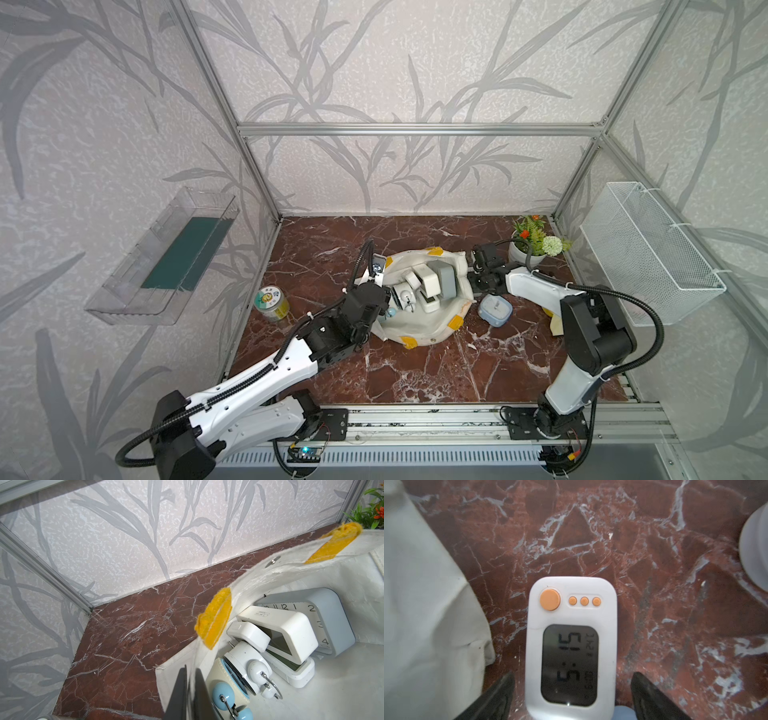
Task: Take the alarm clock out of the canvas bag
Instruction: Place the alarm at the center of the board, then pick up the alarm from the canvas bag.
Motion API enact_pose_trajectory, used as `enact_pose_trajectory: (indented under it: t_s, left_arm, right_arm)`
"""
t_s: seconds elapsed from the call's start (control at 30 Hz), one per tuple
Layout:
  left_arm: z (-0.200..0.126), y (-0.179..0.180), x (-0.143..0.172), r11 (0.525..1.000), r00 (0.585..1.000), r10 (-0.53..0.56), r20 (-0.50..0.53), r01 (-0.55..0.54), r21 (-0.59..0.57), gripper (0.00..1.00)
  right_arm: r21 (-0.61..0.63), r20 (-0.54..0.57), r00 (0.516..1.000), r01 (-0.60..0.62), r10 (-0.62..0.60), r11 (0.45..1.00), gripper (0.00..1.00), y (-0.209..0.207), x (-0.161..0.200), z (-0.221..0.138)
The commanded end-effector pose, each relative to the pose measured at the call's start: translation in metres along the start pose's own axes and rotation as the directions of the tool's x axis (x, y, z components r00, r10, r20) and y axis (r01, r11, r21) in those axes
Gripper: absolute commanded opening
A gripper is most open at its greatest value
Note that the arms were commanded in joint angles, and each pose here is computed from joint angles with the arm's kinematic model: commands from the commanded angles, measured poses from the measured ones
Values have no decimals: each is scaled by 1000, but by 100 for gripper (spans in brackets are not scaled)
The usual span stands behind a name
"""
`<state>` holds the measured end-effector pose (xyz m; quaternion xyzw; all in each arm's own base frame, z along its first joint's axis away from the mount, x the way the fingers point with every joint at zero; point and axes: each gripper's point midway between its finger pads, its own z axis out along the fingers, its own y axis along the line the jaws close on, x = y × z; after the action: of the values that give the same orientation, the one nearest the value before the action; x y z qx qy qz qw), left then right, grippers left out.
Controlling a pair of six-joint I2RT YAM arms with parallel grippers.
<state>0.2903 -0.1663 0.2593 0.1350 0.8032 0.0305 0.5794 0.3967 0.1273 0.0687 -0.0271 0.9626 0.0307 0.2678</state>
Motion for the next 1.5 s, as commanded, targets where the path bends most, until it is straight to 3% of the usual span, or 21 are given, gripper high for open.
enact_pose_trajectory:
  t_s: [0.0, 0.53, 0.93, 1.17, 1.47]
  left_arm:
    - [-10, 12, -23, 998, 996, -50, 68, 53, -31, 0]
    - [-9, 11, -24, 998, 996, -49, 70, 51, -29, 0]
    - [-9, 9, -26, 999, 996, -48, 70, 50, -20, 0]
    - [-9, 11, -26, 998, 996, -47, 71, 49, -29, 0]
    - [-9, 11, -26, 999, 997, -43, 71, 45, -29, 0]
  right_arm:
    - [-18, 64, 997, -39, 40, 999, 91, -1, -15, -32]
    - [-146, 306, 943, -92, 134, 985, 93, 2, -31, -144]
    - [-197, 507, 862, 98, 15, 976, 92, 58, -16, -210]
    - [-210, 543, 834, 250, -100, 945, 88, 110, 8, -222]
    - [-257, 461, 859, 368, -221, 893, 82, 156, 41, -195]
